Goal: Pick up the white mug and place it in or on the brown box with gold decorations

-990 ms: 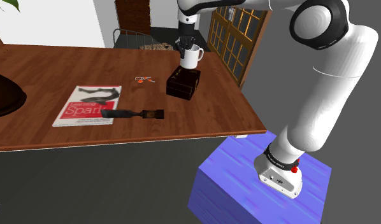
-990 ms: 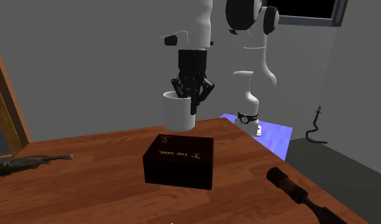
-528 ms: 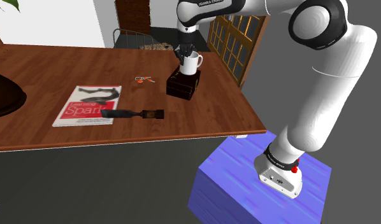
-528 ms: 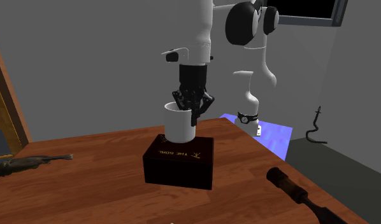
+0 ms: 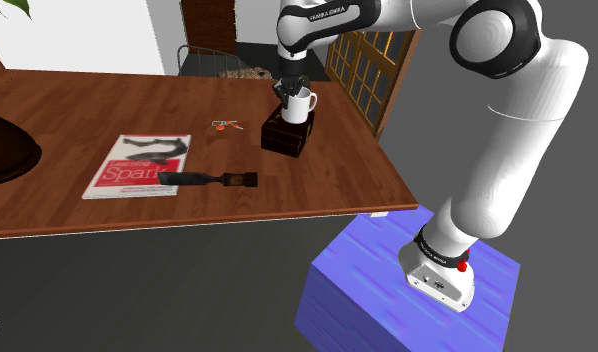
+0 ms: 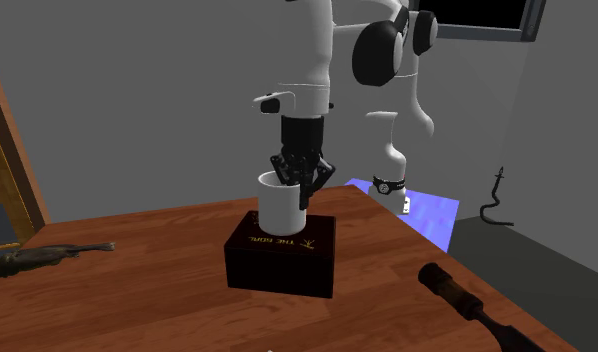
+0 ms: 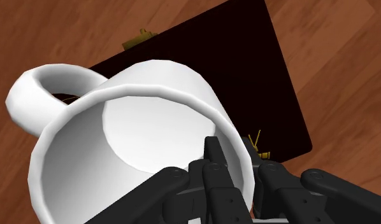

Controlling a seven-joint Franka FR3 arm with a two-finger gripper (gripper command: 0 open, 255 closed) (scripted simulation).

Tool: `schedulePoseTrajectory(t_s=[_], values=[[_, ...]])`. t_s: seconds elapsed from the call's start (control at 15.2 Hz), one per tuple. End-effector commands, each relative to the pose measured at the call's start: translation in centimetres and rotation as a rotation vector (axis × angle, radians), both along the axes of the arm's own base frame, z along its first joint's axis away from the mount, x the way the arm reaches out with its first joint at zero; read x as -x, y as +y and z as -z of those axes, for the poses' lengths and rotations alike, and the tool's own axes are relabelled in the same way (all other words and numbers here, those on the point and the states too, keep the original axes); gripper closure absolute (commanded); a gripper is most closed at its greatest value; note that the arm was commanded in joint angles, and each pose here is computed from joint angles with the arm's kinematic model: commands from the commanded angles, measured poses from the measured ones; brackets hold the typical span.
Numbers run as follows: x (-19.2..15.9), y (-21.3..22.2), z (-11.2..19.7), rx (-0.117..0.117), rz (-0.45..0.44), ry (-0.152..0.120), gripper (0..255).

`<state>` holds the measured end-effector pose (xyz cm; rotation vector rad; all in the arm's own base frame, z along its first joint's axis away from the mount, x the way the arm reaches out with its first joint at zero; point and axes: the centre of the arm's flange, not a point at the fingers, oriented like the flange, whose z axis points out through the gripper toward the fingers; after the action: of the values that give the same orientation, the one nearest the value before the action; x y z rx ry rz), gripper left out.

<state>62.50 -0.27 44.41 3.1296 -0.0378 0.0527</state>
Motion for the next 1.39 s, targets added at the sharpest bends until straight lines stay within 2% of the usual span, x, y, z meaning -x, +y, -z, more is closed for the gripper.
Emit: schedulePoseTrajectory(t_s=[0.0, 0.13, 0.2, 0.53, 0.79, 1.32], values=[[0.0, 0.0, 0.0, 0.0, 0.0, -0.001, 255], [0.0, 0.0, 0.0, 0.0, 0.0, -0.001, 255], [0.0, 0.0, 0.0, 0.0, 0.0, -0.001, 0], [0.0, 0.0, 0.0, 0.0, 0.0, -0.001, 0], [0.2, 0.1, -5.0, 0.0, 0.0, -0.001, 0], [0.2, 0.1, -5.0, 0.0, 0.0, -0.001, 0]])
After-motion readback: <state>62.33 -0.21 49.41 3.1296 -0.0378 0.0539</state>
